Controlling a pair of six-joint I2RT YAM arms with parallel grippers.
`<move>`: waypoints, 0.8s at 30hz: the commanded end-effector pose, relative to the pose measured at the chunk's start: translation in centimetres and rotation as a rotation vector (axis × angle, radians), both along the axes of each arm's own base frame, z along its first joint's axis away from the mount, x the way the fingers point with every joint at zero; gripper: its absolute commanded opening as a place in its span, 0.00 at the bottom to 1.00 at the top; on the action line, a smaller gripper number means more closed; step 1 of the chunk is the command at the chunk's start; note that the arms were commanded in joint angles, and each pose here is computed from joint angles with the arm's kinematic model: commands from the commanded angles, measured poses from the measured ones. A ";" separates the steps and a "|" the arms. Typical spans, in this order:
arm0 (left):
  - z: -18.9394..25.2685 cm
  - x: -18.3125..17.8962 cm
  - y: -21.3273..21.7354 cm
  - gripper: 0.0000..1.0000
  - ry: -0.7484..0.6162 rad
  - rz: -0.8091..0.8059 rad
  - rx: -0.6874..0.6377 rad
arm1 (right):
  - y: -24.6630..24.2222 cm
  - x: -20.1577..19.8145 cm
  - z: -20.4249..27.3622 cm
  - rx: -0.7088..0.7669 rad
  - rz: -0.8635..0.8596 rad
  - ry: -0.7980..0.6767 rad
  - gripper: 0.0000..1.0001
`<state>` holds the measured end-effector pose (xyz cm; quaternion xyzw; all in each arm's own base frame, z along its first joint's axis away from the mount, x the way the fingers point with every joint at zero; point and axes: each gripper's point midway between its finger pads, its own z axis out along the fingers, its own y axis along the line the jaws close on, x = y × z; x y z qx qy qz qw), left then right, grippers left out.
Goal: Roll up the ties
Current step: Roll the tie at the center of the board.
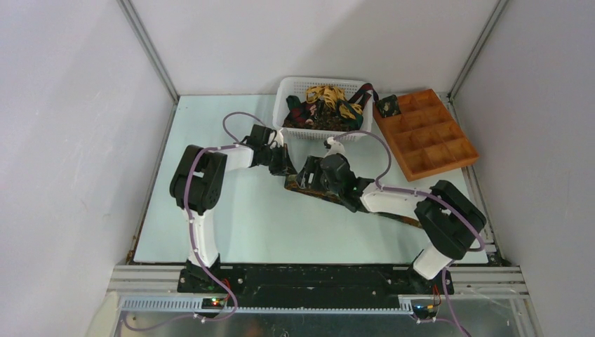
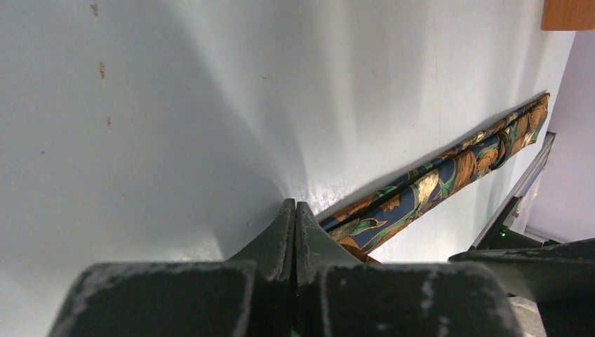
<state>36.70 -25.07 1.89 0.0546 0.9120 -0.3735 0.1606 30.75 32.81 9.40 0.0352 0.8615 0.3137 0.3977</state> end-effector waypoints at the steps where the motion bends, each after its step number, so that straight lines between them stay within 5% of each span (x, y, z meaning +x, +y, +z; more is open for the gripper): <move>1: 0.6 1.0 -0.3 0.00 -0.033 -0.012 -0.005 | 2.6 -0.2 0.2 0.050 0.100 0.068 0.70; 24: 0.4 0.9 -0.3 0.00 -0.032 -0.016 -0.011 | 3.7 2.5 -3.2 0.004 0.112 0.090 0.57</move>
